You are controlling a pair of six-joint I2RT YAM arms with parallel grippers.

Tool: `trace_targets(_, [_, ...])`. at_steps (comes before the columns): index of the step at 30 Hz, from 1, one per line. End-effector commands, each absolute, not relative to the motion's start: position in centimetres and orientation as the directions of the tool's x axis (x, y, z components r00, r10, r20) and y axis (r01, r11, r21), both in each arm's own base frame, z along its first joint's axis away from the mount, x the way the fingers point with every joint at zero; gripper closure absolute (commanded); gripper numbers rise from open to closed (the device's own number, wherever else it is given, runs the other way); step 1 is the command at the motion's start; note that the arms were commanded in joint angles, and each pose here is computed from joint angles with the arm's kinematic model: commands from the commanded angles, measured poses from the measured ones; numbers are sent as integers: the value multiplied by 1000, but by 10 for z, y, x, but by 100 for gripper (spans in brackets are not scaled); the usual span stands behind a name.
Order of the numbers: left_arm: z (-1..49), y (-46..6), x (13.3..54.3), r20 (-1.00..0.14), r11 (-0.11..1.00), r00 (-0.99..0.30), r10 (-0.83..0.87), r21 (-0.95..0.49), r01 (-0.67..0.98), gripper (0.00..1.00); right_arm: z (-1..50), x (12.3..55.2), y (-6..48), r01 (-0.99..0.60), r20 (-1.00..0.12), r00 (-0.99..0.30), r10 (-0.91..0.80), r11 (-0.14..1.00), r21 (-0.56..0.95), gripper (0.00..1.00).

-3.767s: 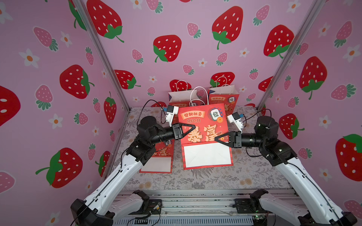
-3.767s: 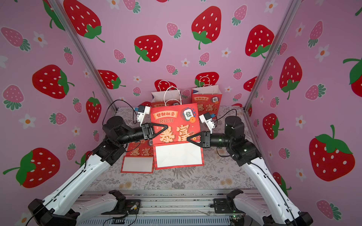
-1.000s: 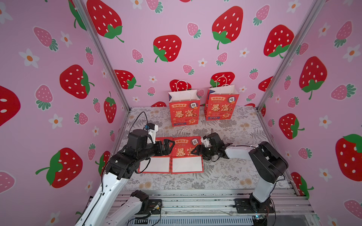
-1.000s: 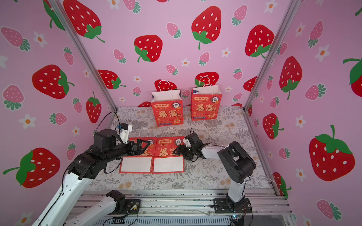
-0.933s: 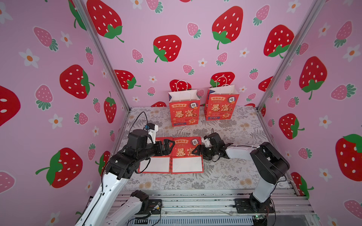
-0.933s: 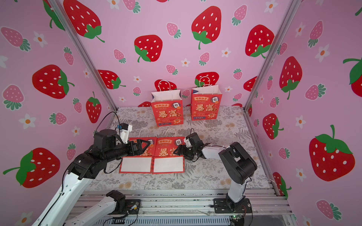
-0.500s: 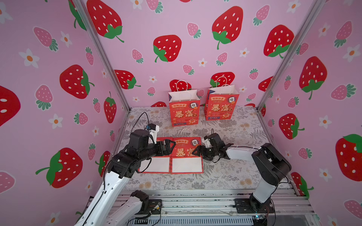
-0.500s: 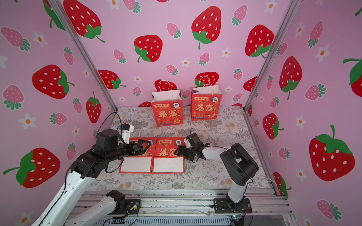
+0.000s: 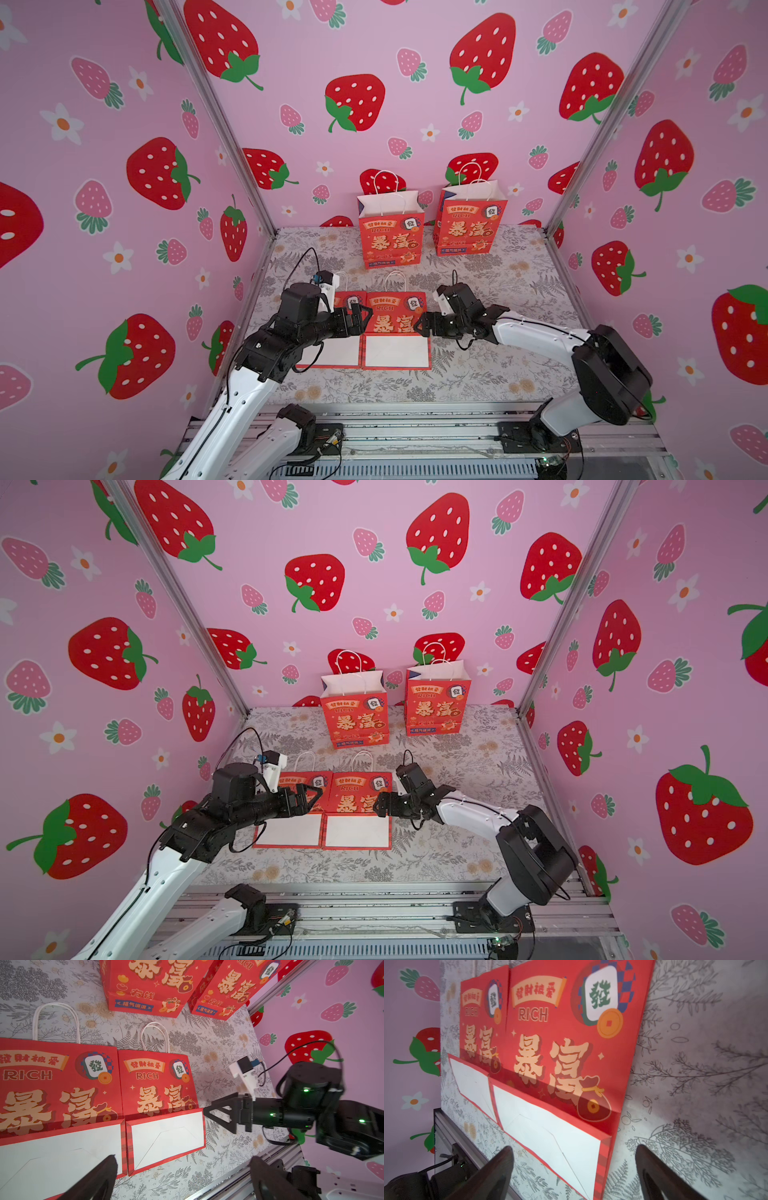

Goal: Put away the paper bag
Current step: Place the paper bag at the center of the board, then pick up the paper bag from the center of the board.

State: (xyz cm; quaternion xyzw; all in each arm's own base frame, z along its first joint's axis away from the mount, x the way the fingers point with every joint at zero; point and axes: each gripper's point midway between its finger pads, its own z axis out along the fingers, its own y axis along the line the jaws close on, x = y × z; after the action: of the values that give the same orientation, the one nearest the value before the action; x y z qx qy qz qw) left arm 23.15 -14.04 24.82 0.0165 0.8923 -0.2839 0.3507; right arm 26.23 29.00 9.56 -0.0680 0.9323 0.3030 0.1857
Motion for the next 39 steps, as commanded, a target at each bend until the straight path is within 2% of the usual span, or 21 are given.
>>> trace_targets(1, [252, -142, 238, -700, 843, -695, -165, -465, 268, 1, 113, 252, 281, -332, -460, -884, -81, 803, 495, 1])
trace_targets(9, [218, -135, 251, -692, 871, -672, -263, -469, 142, 1, 176, 264, 255, -464, -651, -740, -169, 829, 313, 1])
trace_targets(15, [222, -133, 255, -830, 888, -476, -291, -420, 189, 1, 231, 296, 250, -524, -780, -598, -186, 827, 205, 1])
trace_targets(18, [215, -128, 262, -853, 911, -440, -280, -380, 158, 3, 257, 318, 243, -527, -825, -550, -132, 821, 220, 1])
trace_targets(22, [199, -140, 268, -850, 926, -477, -222, -337, 169, 3, 273, 355, 238, -536, -811, -583, -52, 775, 336, 0])
trace_targets(25, [189, -153, 268, -865, 940, -479, -148, -274, 204, 3, 280, 386, 236, -557, -809, -588, -15, 732, 392, 5])
trace_targets(30, [176, -160, 269, -875, 956, -481, -55, -186, 229, 1, 292, 426, 242, -636, -849, -526, -53, 688, 351, 10])
trace_targets(39, [172, -162, 264, -876, 950, -481, -29, -174, 261, 0, 292, 480, 264, -706, -892, -444, -82, 646, 291, 16])
